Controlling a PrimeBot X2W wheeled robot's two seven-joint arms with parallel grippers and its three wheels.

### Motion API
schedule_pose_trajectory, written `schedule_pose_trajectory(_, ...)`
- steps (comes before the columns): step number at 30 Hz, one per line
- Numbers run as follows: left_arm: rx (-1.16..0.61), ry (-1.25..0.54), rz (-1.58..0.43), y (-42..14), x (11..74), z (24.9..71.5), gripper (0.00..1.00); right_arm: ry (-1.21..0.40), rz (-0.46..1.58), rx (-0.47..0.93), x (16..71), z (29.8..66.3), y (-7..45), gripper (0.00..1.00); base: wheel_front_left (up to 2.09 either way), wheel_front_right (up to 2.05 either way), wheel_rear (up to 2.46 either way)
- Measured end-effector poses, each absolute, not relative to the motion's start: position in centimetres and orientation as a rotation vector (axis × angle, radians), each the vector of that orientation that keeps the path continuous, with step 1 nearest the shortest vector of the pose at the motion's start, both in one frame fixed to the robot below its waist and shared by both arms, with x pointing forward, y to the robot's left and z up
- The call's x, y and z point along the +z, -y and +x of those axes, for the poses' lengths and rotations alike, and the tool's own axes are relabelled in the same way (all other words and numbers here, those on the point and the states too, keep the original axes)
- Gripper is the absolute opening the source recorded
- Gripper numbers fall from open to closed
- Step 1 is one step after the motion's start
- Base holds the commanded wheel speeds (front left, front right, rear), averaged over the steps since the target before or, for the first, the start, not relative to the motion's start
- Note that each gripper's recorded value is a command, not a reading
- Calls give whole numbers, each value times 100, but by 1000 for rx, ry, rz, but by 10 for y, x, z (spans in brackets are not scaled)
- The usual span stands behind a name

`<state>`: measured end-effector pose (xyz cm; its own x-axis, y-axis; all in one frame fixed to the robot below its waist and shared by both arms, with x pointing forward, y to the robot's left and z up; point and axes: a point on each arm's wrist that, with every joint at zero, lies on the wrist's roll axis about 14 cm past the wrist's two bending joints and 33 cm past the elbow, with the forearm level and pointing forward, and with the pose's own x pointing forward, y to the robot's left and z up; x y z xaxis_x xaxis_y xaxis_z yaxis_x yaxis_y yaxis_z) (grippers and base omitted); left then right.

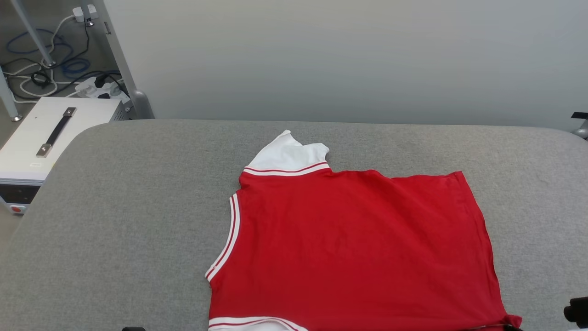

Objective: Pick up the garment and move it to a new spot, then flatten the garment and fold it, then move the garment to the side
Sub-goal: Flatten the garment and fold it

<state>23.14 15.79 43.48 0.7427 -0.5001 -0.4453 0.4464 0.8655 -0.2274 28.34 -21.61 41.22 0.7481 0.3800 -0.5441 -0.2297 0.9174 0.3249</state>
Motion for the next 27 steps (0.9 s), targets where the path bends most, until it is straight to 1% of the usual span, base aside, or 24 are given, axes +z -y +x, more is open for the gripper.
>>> schedule_pose_trajectory(5,-515,-475,-113,-158,446,244,0,-592,233,345,429,296,215,0,0,0,0)
schedule_pose_trajectory(10,-501,-393,-88,-161,468,280,0,-576,225,351,438,306,211,0,0,0,0)
schedule_pose_trajectory(14,-494,-361,-53,-162,481,309,0,-582,213,358,441,318,206,0,0,0,0)
schedule_pose_trajectory(21,-494,-415,-7,-164,471,347,0,-623,186,361,435,342,200,0,0,0,0)
schedule_pose_trajectory(27,-498,-491,21,-164,446,368,0,-674,171,350,421,358,199,0,0,0,0)
